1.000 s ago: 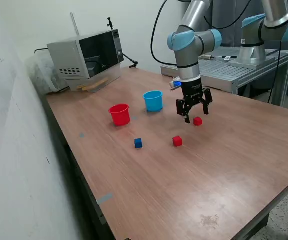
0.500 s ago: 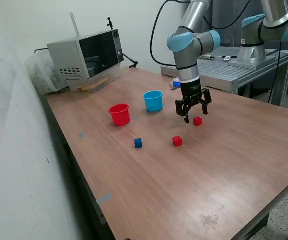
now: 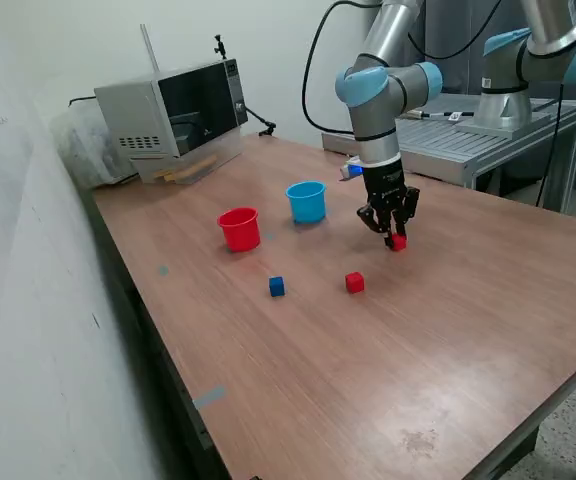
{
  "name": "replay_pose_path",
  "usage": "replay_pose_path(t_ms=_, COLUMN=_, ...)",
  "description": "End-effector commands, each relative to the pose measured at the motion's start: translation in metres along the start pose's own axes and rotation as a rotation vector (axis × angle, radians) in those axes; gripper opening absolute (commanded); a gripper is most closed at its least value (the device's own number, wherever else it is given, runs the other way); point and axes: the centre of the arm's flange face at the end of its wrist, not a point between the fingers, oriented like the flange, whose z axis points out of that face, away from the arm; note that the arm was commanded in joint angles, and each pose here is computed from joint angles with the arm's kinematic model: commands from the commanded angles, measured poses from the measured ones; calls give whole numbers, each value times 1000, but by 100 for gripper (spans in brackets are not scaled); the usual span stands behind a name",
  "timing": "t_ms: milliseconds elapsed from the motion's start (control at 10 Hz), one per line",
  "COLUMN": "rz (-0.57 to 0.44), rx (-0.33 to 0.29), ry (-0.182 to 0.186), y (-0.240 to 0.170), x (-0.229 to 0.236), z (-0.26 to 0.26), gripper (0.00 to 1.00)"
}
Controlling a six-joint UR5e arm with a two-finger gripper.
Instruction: Place red objects in the red bin, and blue objects in the blue bin.
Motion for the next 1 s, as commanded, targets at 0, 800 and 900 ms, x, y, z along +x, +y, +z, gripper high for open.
replay_pose_path(t_ms=0, rz=0, rx=3, ry=-12, y=0, x=-5, z=-4, gripper=0)
replay_pose_path(t_ms=800, rz=563, rx=40, ry=-354, y=-94, x=-136, z=-167, gripper=0)
replay_pose_path(t_ms=900, rz=665, rx=48, ry=-356, y=-113, x=-140, z=-172, gripper=0)
